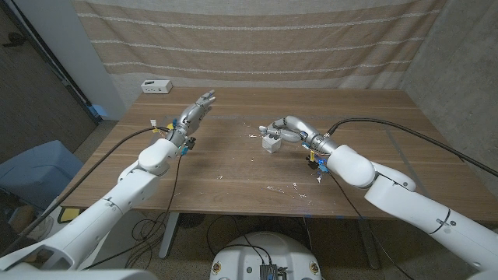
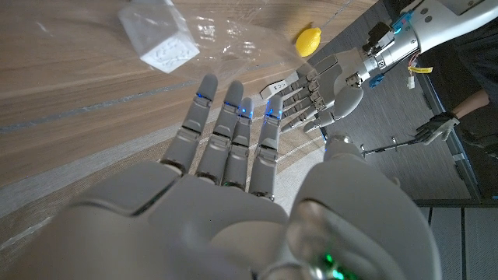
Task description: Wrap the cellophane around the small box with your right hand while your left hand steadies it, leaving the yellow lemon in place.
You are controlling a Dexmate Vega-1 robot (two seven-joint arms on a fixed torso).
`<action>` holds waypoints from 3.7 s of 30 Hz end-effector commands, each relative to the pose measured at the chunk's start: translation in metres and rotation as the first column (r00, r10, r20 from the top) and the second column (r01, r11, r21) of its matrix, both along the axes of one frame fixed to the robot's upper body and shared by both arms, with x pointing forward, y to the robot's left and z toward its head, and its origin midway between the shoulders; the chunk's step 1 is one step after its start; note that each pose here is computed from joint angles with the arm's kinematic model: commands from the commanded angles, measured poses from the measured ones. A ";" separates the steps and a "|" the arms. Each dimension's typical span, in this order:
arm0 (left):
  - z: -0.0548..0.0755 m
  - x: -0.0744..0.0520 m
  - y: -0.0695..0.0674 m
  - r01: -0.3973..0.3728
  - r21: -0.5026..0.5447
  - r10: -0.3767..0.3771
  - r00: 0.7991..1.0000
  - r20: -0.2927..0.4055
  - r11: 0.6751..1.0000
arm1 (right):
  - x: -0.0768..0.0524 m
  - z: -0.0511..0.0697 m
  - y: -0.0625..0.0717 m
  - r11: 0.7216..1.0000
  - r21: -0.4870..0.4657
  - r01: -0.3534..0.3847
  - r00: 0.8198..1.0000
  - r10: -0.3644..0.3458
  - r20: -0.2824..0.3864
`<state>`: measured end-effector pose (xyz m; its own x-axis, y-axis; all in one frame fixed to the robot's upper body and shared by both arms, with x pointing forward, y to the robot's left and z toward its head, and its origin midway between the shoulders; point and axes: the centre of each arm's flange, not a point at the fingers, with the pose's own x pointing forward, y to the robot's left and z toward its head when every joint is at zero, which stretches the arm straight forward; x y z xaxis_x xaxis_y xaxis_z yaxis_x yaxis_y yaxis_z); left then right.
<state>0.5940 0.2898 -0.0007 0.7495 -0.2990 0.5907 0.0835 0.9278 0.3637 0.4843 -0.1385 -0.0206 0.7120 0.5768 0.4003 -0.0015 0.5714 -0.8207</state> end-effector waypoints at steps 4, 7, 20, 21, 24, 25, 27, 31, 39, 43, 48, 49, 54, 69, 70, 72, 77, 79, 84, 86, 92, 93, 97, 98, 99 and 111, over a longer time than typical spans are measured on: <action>0.016 -0.043 0.006 -0.282 0.359 0.255 0.959 0.124 0.890 | 0.009 -0.006 0.011 0.979 -0.174 0.109 0.994 -0.103 0.045; 0.019 -0.052 0.007 -0.319 0.413 0.283 0.948 0.148 0.853 | 0.015 -0.009 0.014 0.970 -0.212 0.119 0.993 -0.118 0.017; 0.038 -0.090 0.001 -0.399 0.660 0.304 0.916 0.260 0.636 | 0.030 -0.020 0.019 0.937 -0.297 0.184 0.982 -0.189 0.014; 0.039 -0.093 -0.001 -0.403 0.678 0.306 0.914 0.267 0.614 | 0.031 -0.021 0.019 0.936 -0.298 0.187 0.981 -0.192 0.010; 0.039 -0.099 -0.006 -0.421 0.725 0.311 0.904 0.292 0.545 | 0.033 -0.025 0.018 0.935 -0.292 0.199 0.978 -0.206 0.004; 0.039 -0.100 -0.007 -0.425 0.735 0.311 0.902 0.298 0.528 | 0.034 -0.026 0.017 0.935 -0.291 0.204 0.977 -0.213 0.001; 0.038 -0.104 -0.011 -0.421 0.761 0.298 0.904 0.307 0.492 | 0.035 -0.031 0.017 0.937 -0.273 0.216 0.974 -0.226 -0.005; 0.038 -0.108 -0.013 -0.419 0.787 0.286 0.904 0.317 0.453 | 0.035 -0.035 0.018 0.941 -0.250 0.229 0.972 -0.235 0.006; 0.034 -0.119 -0.021 -0.409 0.855 0.238 0.908 0.345 0.320 | 0.030 -0.037 0.022 0.946 -0.201 0.254 0.967 -0.251 0.040; 0.029 -0.123 -0.026 -0.407 0.884 0.218 0.907 0.361 0.229 | 0.025 -0.038 0.023 0.950 -0.151 0.273 0.961 -0.264 0.078; 0.020 -0.127 -0.030 -0.417 0.899 0.206 0.899 0.386 0.135 | 0.022 -0.036 0.024 0.949 -0.115 0.292 0.954 -0.281 0.102; 0.019 -0.127 -0.030 -0.418 0.901 0.204 0.898 0.390 0.119 | 0.021 -0.036 0.024 0.948 -0.109 0.298 0.952 -0.287 0.109; 0.013 -0.126 -0.032 -0.392 0.917 0.196 0.907 0.374 0.066 | 0.020 -0.035 0.025 0.946 -0.101 0.308 0.948 -0.296 0.120; -0.014 -0.115 -0.044 -0.377 0.921 0.194 0.900 0.390 -0.102 | 0.024 -0.040 0.029 0.939 -0.139 0.316 0.947 -0.304 0.101; -0.015 -0.113 -0.044 -0.370 0.923 0.193 0.903 0.385 -0.106 | 0.025 -0.040 0.029 0.938 -0.144 0.316 0.948 -0.304 0.097; -0.019 -0.108 -0.047 -0.363 0.925 0.190 0.906 0.379 -0.115 | 0.026 -0.041 0.028 0.938 -0.145 0.316 0.948 -0.304 0.096; -0.026 -0.100 -0.055 -0.372 0.916 0.174 0.902 0.395 -0.151 | 0.026 -0.041 0.027 0.935 -0.151 0.321 0.946 -0.309 0.097; -0.026 -0.098 -0.058 -0.379 0.913 0.166 0.901 0.401 -0.149 | 0.027 -0.042 0.025 0.933 -0.154 0.325 0.945 -0.314 0.094; -0.026 -0.094 -0.064 -0.380 0.913 0.151 0.904 0.401 -0.147 | 0.029 -0.044 0.025 0.931 -0.161 0.327 0.944 -0.317 0.087; -0.028 -0.093 -0.068 -0.407 0.898 0.132 0.894 0.429 -0.165 | 0.030 -0.045 0.024 0.932 -0.159 0.326 0.945 -0.317 0.081; -0.033 -0.094 -0.073 -0.472 0.864 0.099 0.865 0.492 -0.176 | 0.032 -0.047 0.022 0.933 -0.150 0.326 0.945 -0.319 0.073; -0.035 -0.094 -0.074 -0.470 0.864 0.095 0.866 0.491 -0.180 | 0.032 -0.047 0.022 0.933 -0.149 0.329 0.944 -0.321 0.075; -0.043 -0.094 -0.078 -0.490 0.841 0.073 0.853 0.516 -0.228 | 0.032 -0.047 0.021 0.933 -0.146 0.330 0.944 -0.322 0.075; -0.044 -0.093 -0.078 -0.490 0.841 0.073 0.853 0.517 -0.230 | 0.032 -0.047 0.021 0.932 -0.147 0.331 0.943 -0.323 0.076; -0.046 -0.093 -0.077 -0.489 0.841 0.074 0.853 0.517 -0.232 | 0.033 -0.047 0.021 0.933 -0.149 0.329 0.944 -0.321 0.076; -0.066 -0.089 -0.076 -0.558 0.802 0.058 0.812 0.580 -0.212 | 0.033 -0.040 0.023 0.935 -0.154 0.319 0.947 -0.309 0.085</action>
